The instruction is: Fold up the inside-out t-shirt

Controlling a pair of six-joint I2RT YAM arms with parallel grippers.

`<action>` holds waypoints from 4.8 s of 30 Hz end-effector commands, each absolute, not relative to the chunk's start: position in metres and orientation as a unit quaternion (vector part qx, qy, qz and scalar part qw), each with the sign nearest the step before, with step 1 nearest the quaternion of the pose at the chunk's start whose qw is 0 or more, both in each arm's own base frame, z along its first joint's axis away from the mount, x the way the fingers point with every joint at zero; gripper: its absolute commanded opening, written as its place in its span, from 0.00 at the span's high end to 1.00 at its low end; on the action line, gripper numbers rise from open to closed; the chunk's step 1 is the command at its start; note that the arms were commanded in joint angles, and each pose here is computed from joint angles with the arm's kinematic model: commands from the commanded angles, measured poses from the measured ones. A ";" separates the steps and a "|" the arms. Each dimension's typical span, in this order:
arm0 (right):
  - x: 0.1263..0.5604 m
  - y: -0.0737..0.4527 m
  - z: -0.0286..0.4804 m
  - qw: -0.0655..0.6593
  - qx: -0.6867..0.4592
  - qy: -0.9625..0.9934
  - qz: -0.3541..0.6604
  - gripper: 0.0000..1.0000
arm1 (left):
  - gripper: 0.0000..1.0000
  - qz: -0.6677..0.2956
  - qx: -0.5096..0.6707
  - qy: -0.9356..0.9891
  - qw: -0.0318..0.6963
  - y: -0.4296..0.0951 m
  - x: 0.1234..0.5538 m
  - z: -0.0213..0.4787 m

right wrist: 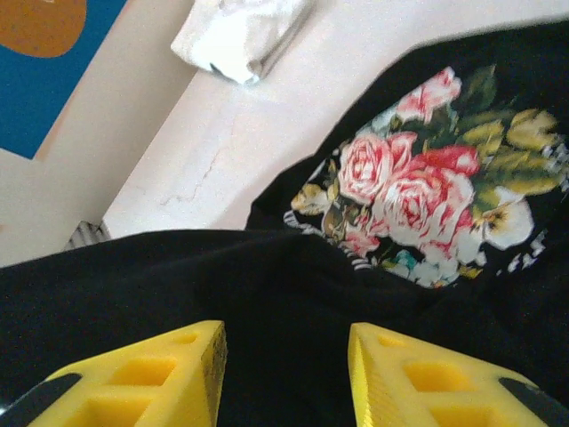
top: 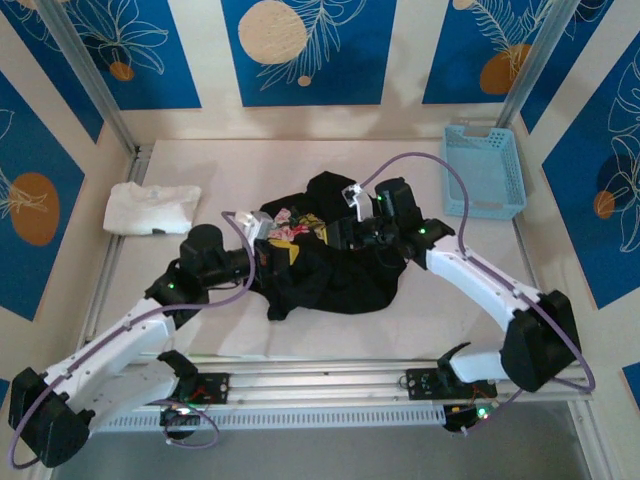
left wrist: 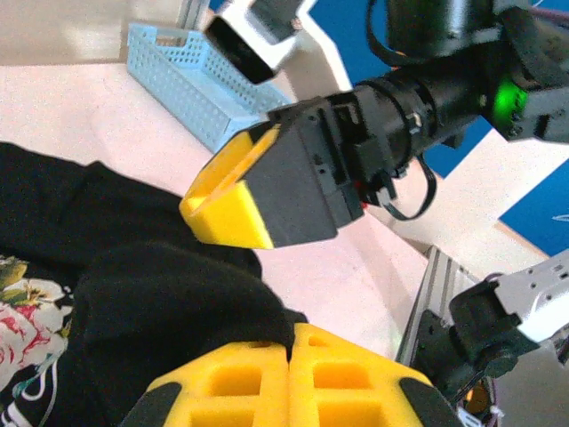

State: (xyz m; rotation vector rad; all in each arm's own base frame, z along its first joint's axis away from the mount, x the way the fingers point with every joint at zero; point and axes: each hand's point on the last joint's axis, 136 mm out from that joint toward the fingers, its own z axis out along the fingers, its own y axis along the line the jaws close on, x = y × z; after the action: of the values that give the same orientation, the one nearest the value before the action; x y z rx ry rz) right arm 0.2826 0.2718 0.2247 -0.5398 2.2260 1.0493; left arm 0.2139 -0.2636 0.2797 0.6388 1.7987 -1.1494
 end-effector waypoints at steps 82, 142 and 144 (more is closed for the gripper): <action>0.218 0.319 0.263 0.359 -0.345 0.662 0.560 1.00 | 0.72 -0.442 0.224 0.725 0.478 -0.262 0.250 0.298; 0.222 0.303 0.255 0.408 -0.360 0.672 0.503 1.00 | 0.46 -0.362 0.162 0.787 0.472 -0.246 0.287 0.258; 0.221 0.303 0.254 0.406 -0.362 0.672 0.502 1.00 | 0.47 -0.368 0.160 0.786 0.471 -0.248 0.291 0.259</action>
State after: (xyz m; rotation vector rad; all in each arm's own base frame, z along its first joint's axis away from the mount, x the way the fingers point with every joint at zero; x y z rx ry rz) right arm 0.2268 0.3040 0.2433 -0.8877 1.7549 1.2451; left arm 0.2779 -0.2450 0.2312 0.4142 2.0108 -0.8731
